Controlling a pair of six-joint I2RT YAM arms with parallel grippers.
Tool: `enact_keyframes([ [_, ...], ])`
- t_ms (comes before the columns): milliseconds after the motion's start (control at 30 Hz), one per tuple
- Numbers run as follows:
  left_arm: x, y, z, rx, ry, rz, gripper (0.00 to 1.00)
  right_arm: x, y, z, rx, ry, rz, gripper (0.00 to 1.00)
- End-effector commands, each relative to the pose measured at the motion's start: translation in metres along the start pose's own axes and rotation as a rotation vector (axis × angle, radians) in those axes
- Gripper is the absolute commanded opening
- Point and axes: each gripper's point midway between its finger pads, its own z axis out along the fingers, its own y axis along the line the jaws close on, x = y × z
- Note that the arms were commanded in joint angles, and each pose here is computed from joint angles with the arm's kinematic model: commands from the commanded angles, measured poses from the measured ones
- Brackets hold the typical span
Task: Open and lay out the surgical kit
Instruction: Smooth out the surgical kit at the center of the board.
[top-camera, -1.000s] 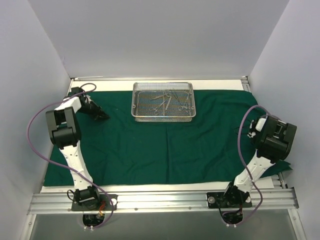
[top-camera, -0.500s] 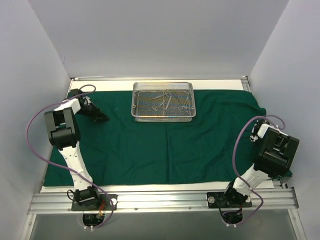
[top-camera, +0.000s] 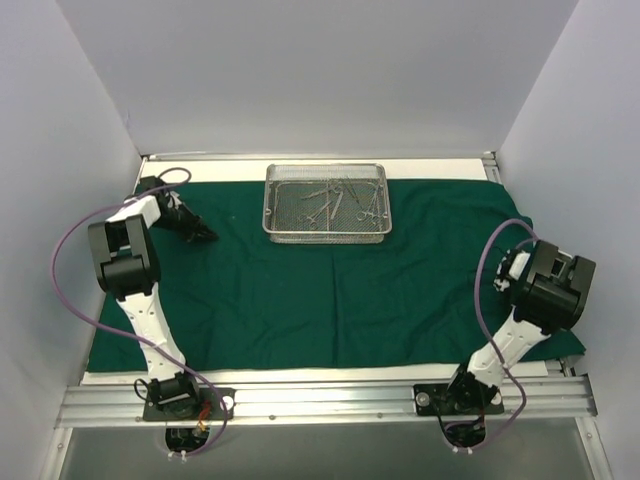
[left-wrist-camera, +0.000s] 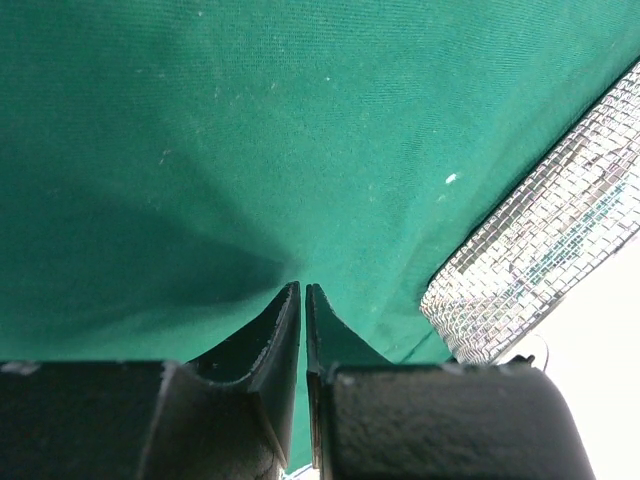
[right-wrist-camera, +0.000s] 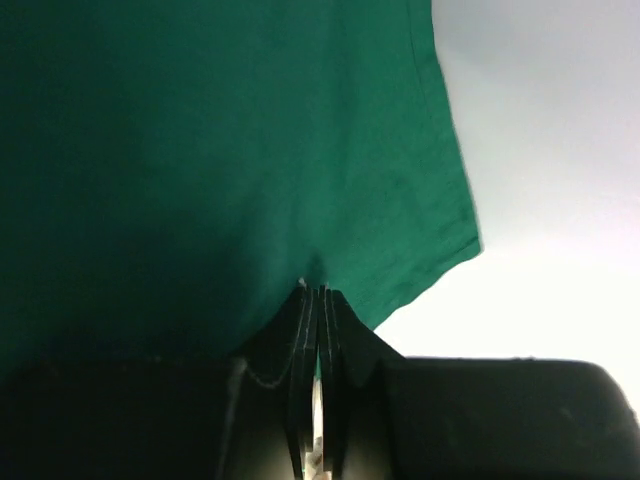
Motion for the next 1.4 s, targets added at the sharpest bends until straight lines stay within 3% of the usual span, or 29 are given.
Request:
enact_keyframes([
  [0, -0.014, -0.014, -0.028, 0.016, -0.072, 0.050, 0.15, 0.034, 0.004, 0.008, -0.050, 0.079, -0.008, 0.00],
  [167, -0.024, -0.007, -0.026, -0.003, -0.092, 0.044, 0.15, -0.010, -0.017, -0.011, -0.035, 0.002, 0.141, 0.00],
  [200, -0.025, -0.007, -0.026, -0.004, -0.093, 0.043, 0.15, -0.045, -0.024, -0.032, 0.006, -0.086, 0.147, 0.00],
  [300, -0.031, -0.007, -0.025, -0.019, -0.105, 0.049, 0.15, -0.095, -0.023, -0.063, -0.007, -0.167, 0.231, 0.00],
  [333, -0.034, -0.009, -0.027, -0.022, -0.112, 0.056, 0.15, -0.130, -0.039, -0.084, -0.019, -0.236, 0.314, 0.00],
  [400, -0.038, -0.010, -0.030, -0.033, -0.126, 0.069, 0.16, -0.170, -0.025, -0.110, -0.081, -0.311, 0.310, 0.00],
  [467, -0.050, -0.014, -0.035, -0.047, -0.156, 0.101, 0.16, -0.218, -0.030, -0.154, -0.141, -0.472, 0.348, 0.00],
  [533, -0.055, -0.011, -0.035, -0.078, -0.161, 0.113, 0.15, -0.254, -0.028, -0.195, -0.207, -0.593, 0.448, 0.00],
  [667, -0.066, -0.009, -0.040, -0.127, -0.180, 0.178, 0.03, -0.306, -0.009, -0.233, -0.424, -0.595, 0.624, 0.00],
  [800, -0.067, 0.002, -0.040, -0.211, -0.177, 0.218, 0.02, -0.331, 0.010, -0.273, -0.665, -0.671, 0.669, 0.00],
  [933, -0.071, 0.009, -0.033, -0.232, -0.168, 0.222, 0.02, -0.337, 0.061, -0.293, -0.908, -0.693, 0.488, 0.00],
  [1167, -0.090, 0.016, -0.030, -0.269, -0.197, 0.245, 0.02, -0.348, 0.095, -0.319, -1.085, -0.794, 0.396, 0.00],
  [1367, -0.095, 0.021, -0.028, -0.292, -0.198, 0.220, 0.02, -0.350, 0.133, -0.302, -1.145, -0.680, 0.412, 0.00],
])
